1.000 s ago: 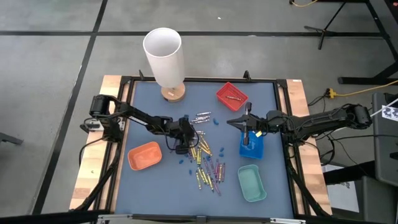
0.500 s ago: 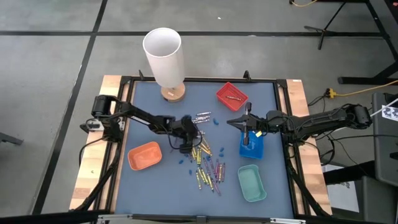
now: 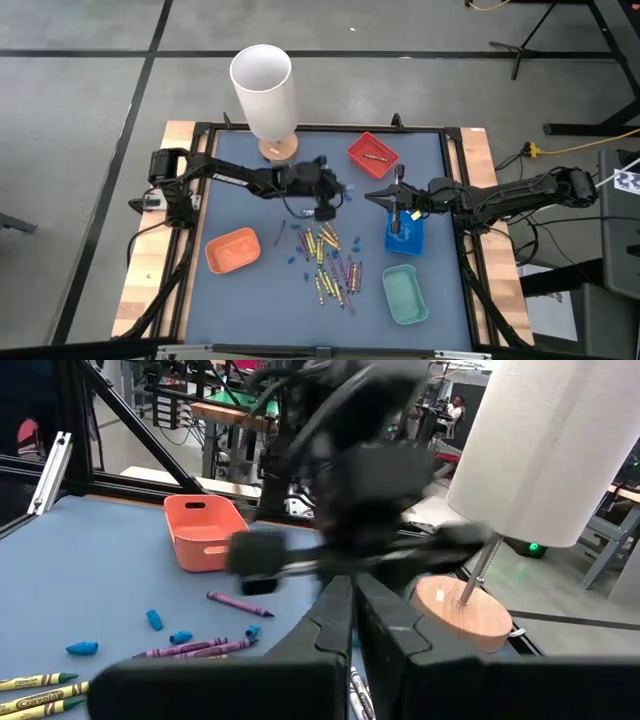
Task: Sort crayons
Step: Put the grey crayon into the red bin
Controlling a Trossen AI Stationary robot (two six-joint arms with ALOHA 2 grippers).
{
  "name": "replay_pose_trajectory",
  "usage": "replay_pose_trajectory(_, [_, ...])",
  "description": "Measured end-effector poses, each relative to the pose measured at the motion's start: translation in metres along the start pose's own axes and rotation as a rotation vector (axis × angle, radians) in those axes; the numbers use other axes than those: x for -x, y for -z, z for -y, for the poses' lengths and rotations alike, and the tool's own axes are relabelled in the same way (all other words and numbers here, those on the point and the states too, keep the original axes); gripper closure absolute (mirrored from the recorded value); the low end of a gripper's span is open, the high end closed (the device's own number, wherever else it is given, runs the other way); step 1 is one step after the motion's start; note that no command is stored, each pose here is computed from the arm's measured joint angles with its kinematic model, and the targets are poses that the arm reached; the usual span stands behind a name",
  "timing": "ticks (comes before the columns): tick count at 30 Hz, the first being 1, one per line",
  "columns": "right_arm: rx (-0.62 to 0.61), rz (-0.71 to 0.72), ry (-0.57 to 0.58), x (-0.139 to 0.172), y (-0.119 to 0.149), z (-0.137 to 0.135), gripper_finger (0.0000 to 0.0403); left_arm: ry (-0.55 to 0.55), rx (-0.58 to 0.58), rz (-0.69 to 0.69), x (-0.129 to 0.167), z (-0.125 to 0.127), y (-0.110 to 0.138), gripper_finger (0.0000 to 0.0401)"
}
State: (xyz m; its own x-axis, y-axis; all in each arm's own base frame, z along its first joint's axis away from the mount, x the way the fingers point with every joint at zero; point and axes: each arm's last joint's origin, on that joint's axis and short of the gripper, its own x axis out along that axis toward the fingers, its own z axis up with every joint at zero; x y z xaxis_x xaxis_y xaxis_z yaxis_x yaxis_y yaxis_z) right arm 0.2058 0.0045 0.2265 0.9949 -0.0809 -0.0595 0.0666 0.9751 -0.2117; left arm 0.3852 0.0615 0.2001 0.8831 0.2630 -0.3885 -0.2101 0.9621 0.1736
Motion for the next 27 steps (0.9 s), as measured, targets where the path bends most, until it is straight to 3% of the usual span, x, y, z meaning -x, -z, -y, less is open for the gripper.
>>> replay_pose_trajectory(9, [0.000, 0.001, 0.000, 0.000, 0.000, 0.000, 0.0384, -0.114, 0.093, 0.248, -0.001, -0.062, -0.027, 0.0393])
replay_pose_trajectory(16, [0.000, 0.004, 0.000, 0.000, 0.000, 0.000, 0.0384, -0.150, 0.145, 0.426, -0.008, -0.083, -0.028, 0.0393])
replay_pose_trajectory(27, [-0.001, 0.006, 0.002, 0.000, -0.001, 0.000, 0.0384, -0.148, 0.174, 0.380, -0.082, -0.091, -0.005, 0.0393])
